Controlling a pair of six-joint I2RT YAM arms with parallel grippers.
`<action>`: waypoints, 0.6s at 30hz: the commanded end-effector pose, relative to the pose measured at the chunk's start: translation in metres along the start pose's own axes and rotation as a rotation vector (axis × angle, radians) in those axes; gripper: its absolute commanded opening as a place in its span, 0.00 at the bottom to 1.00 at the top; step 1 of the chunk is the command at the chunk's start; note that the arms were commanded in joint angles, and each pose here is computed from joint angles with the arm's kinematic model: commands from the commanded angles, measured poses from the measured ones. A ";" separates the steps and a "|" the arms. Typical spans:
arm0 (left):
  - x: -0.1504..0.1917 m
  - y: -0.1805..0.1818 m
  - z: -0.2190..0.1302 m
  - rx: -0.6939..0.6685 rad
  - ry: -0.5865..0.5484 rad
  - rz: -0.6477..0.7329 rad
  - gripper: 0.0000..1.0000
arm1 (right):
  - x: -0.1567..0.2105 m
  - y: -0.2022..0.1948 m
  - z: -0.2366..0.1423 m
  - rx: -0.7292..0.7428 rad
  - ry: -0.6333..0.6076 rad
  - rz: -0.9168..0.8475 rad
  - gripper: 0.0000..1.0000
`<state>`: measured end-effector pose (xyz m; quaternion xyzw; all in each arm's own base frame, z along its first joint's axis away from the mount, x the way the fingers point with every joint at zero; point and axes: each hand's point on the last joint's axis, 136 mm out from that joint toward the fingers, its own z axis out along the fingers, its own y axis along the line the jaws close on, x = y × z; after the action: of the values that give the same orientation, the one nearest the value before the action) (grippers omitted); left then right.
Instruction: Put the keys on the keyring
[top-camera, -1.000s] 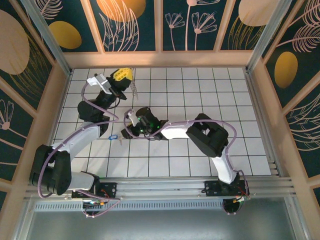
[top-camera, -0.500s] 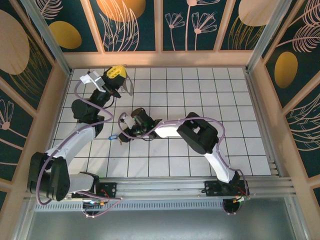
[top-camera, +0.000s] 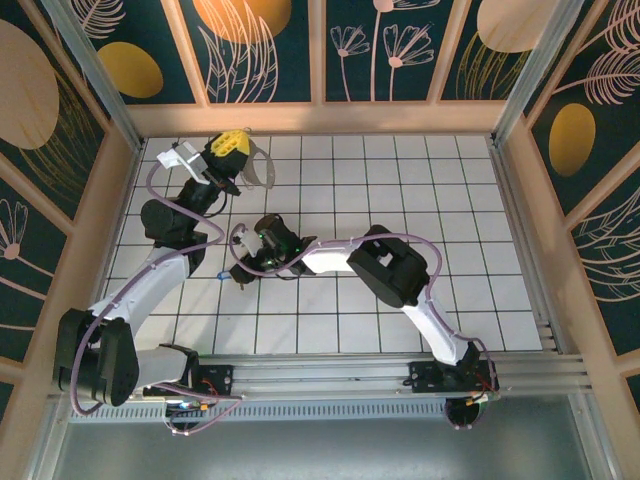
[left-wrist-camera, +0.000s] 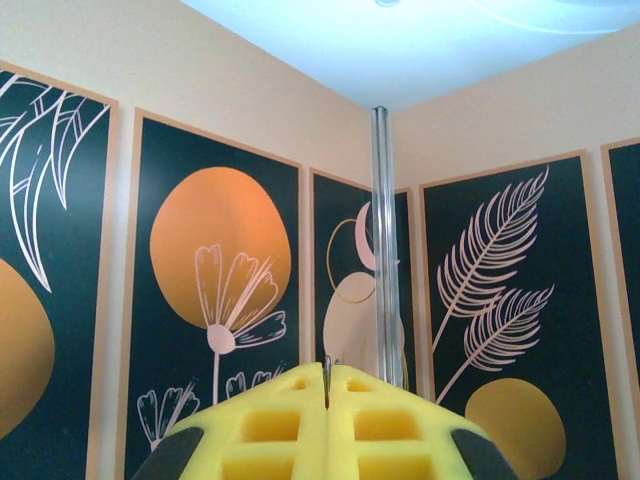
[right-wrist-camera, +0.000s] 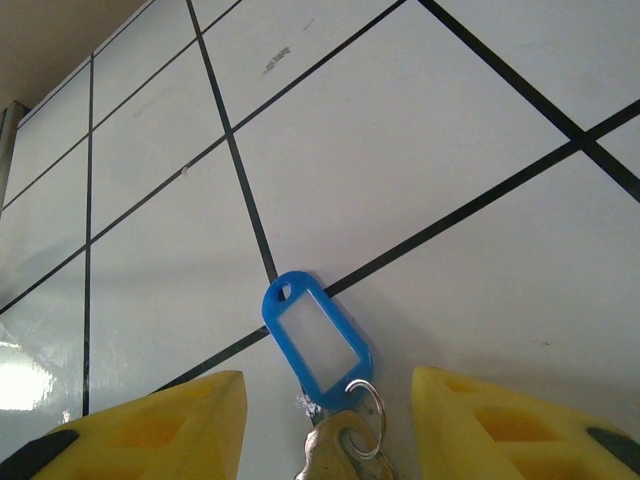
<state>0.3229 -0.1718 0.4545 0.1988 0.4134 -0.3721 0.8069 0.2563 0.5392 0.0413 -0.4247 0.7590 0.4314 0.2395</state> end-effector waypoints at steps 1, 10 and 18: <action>-0.019 -0.005 -0.002 0.012 -0.048 0.035 0.00 | 0.011 0.002 -0.001 0.006 0.020 0.010 0.48; -0.017 -0.004 -0.003 0.012 -0.054 0.023 0.00 | 0.018 0.002 -0.001 0.009 0.035 0.017 0.47; -0.019 -0.005 -0.003 0.014 -0.056 0.020 0.00 | 0.022 0.002 0.000 0.074 0.062 -0.013 0.43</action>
<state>0.3223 -0.1715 0.4552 0.1988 0.4122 -0.3722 0.8075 0.2566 0.5379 0.0363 -0.4237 0.7616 0.4191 0.2544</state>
